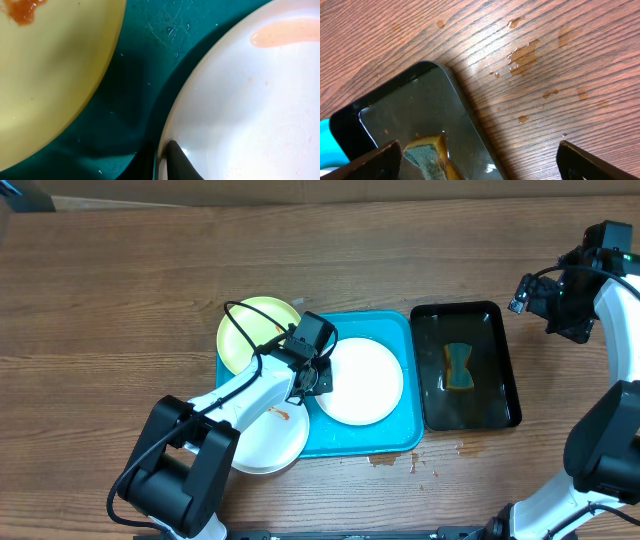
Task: Clean dirty plates on tray and stack at the side
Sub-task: 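Lift the cleaned pink-white plate off the tray with the left gripper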
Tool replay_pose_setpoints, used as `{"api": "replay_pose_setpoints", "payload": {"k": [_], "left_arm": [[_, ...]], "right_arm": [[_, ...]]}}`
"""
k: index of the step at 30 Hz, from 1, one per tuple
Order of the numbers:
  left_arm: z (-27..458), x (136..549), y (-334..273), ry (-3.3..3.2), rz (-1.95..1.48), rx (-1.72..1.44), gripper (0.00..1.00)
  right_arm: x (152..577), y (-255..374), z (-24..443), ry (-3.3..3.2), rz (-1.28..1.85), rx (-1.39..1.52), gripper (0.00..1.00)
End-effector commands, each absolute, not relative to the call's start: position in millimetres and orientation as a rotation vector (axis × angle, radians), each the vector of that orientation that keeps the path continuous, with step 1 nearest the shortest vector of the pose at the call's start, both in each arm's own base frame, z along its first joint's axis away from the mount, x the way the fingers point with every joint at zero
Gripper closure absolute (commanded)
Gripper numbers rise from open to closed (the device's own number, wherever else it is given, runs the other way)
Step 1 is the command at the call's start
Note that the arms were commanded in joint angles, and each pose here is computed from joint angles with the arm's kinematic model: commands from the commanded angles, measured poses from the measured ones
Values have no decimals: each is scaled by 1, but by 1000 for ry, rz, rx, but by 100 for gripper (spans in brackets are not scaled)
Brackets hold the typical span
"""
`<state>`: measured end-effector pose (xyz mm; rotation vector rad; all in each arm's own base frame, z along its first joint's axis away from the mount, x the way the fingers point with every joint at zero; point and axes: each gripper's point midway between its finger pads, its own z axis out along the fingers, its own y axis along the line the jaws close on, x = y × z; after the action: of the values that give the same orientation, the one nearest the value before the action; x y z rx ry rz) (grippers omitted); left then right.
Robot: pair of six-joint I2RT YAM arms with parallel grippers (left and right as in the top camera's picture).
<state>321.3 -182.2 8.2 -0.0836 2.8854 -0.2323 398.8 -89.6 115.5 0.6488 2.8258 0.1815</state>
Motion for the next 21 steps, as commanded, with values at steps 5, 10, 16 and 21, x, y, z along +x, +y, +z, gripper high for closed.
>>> {"api": "replay_pose_setpoints", "payload": {"k": [5,10,16,21], "left_arm": [[0,316,-184,2908,-202,-56,69],[-1,316,-186,2906,-201,-49,96],[19,328,-185,2879,-173,8,96],[61,354,-180,2825,-108,43,96]], "right_arm": [[403,-91,121,2804,177,651,0],[403,-91,121,2804,176,650,0],[403,-91,121,2804,176,650,0],[403,-91,121,2804,176,650,0]]}}
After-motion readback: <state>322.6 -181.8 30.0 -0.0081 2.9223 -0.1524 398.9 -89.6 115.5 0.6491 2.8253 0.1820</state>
